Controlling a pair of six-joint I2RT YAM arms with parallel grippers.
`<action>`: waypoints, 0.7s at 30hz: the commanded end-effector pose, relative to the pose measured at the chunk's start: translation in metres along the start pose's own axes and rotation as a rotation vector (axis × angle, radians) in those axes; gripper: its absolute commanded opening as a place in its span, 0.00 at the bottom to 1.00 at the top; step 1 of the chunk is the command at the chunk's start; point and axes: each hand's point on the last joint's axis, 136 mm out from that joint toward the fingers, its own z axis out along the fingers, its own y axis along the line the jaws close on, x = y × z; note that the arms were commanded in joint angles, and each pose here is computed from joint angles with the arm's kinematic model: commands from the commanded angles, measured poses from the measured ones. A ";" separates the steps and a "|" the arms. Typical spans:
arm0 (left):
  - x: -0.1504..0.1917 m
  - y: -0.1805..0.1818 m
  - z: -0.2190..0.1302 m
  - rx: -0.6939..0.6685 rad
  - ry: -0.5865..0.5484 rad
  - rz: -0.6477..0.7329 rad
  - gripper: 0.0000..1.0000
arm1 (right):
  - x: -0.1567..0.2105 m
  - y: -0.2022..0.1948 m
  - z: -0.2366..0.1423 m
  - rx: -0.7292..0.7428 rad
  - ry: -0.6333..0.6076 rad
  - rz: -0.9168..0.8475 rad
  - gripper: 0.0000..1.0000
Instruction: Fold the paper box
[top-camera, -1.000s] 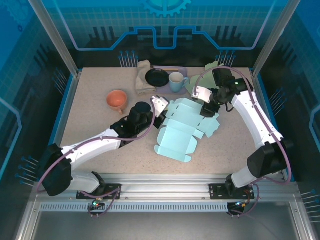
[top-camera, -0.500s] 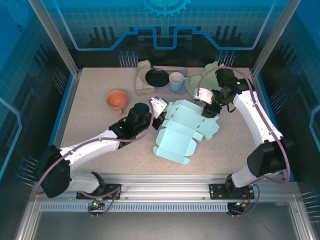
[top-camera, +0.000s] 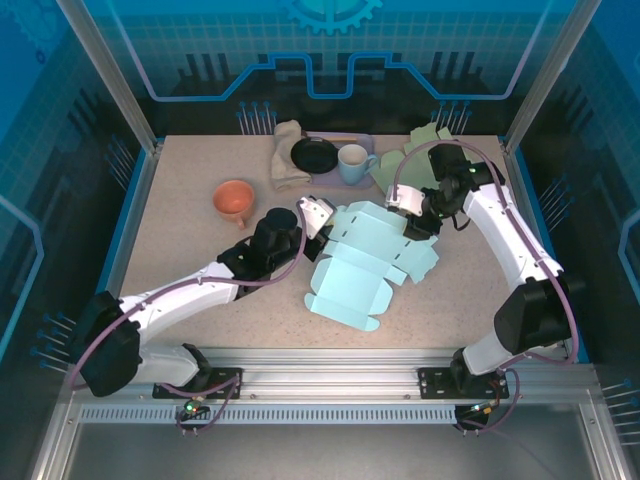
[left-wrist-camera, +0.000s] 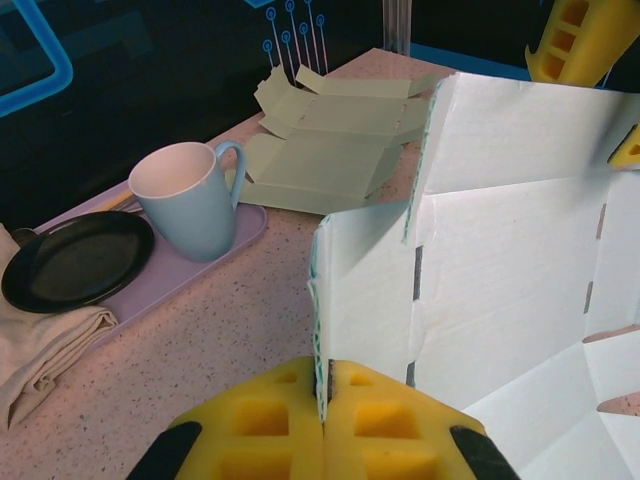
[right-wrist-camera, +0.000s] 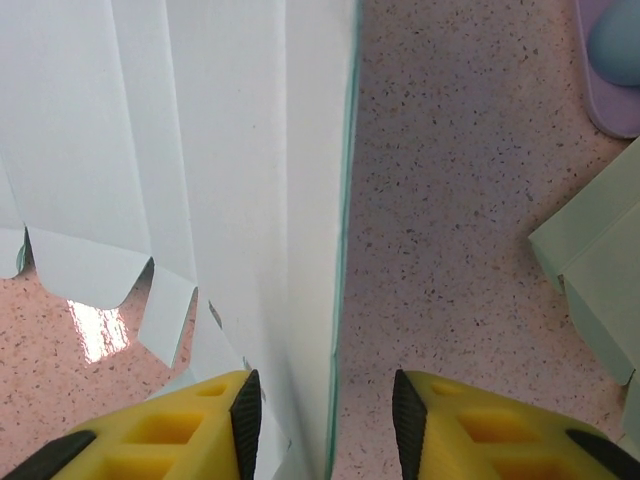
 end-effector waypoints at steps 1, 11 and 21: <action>-0.011 0.002 -0.008 0.005 -0.050 0.000 0.00 | 0.000 0.006 -0.004 -0.017 -0.025 0.002 0.40; -0.014 0.006 -0.008 -0.008 -0.065 -0.027 0.00 | -0.005 0.019 -0.010 -0.020 -0.046 -0.081 0.04; 0.004 0.074 -0.022 -0.331 0.007 -0.350 0.26 | -0.042 0.031 -0.020 -0.075 0.005 0.114 0.00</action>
